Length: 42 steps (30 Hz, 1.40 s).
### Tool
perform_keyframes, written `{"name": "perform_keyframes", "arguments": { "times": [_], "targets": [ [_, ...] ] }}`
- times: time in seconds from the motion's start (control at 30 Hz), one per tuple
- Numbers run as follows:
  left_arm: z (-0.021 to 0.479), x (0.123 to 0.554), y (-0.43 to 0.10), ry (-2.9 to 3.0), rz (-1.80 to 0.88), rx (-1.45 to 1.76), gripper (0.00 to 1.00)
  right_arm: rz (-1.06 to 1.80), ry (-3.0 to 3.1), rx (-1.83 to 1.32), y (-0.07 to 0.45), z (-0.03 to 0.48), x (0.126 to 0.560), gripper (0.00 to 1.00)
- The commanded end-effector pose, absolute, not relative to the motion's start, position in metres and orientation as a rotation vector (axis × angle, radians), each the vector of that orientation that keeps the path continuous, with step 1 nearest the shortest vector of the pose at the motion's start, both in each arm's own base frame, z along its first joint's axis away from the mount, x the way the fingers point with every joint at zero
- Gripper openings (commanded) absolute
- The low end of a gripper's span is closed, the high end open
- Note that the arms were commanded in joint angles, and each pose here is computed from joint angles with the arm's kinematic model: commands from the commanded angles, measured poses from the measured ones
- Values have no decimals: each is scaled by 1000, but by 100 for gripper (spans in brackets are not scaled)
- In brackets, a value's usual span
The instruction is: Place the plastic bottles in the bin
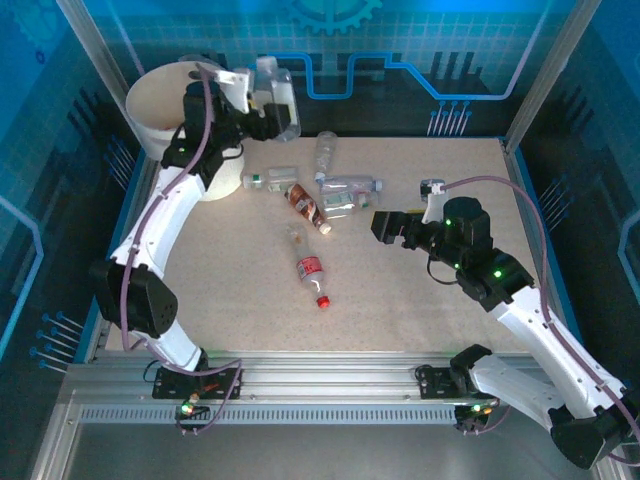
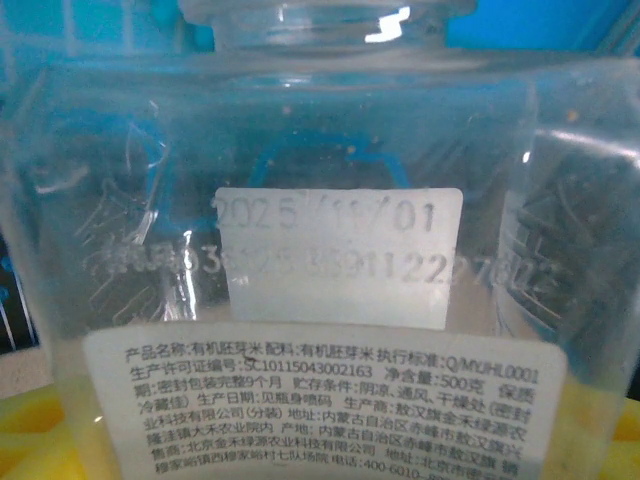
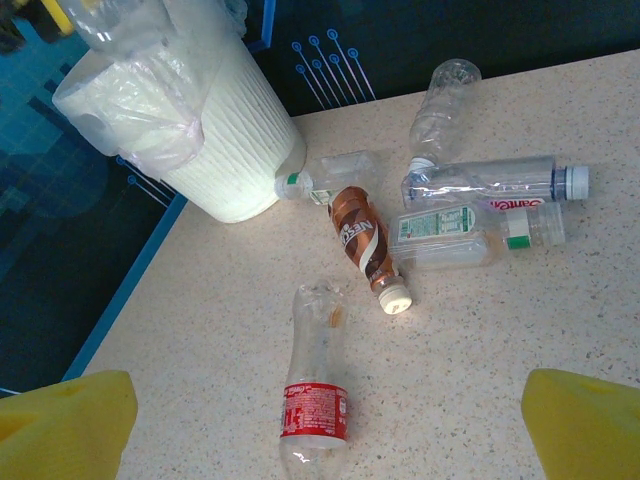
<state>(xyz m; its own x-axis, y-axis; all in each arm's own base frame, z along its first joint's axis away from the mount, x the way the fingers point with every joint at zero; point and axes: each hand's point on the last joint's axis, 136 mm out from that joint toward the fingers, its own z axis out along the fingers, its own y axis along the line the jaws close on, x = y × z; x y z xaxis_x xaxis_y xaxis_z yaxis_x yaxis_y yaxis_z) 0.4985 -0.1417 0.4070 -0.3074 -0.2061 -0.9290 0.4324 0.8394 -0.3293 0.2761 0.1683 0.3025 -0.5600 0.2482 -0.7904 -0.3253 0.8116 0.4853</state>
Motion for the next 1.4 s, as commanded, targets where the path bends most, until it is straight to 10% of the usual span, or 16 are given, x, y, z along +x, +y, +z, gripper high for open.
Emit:
{"name": "perform_keyframes", "arguments": {
  "times": [0.0,0.77,1.03,1.37],
  "targets": [
    [463,508,-106,1612,-611,0,70,753,1983,-59,165,318,275,100],
    [413,616,95,1594,-57,-433,69,736,2005,-60,165,312,278,100],
    [395,633,110,1657,-14,-515,95,726,2021,-64,165,310,278,100],
    [420,603,125,1620,46,-626,99,735,2022,-69,166,309,277,100]
  ]
}}
